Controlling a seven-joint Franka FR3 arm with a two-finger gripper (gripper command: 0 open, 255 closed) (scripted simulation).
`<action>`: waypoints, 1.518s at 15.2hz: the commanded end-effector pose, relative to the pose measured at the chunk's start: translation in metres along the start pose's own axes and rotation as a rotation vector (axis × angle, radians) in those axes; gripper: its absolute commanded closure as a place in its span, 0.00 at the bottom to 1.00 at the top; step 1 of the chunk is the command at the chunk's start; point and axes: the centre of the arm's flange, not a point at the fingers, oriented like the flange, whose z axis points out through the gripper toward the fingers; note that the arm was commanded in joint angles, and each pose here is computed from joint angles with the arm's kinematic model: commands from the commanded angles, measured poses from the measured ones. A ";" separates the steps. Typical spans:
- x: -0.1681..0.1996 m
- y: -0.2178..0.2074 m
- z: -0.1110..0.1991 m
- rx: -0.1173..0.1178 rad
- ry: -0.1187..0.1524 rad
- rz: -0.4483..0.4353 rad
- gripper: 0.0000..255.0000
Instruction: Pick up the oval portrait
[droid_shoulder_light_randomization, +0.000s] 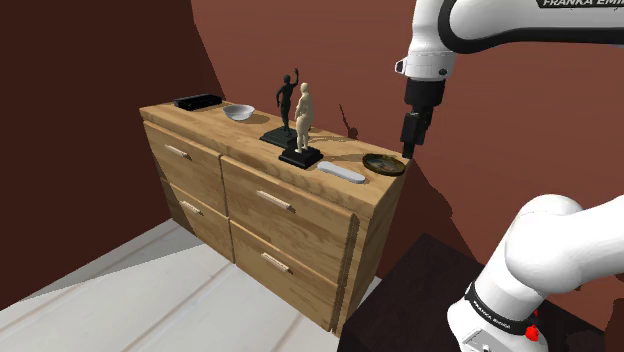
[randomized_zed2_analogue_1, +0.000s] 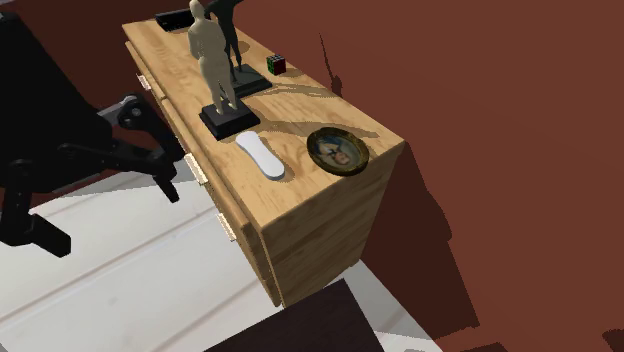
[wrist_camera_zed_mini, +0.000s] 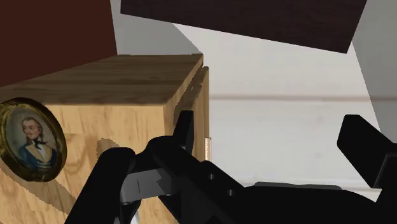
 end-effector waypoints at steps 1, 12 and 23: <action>0.000 0.000 0.000 0.000 0.000 0.000 0.00; 0.089 0.132 0.036 0.129 -0.041 0.317 0.00; 0.131 0.278 0.094 0.259 -0.083 0.634 0.00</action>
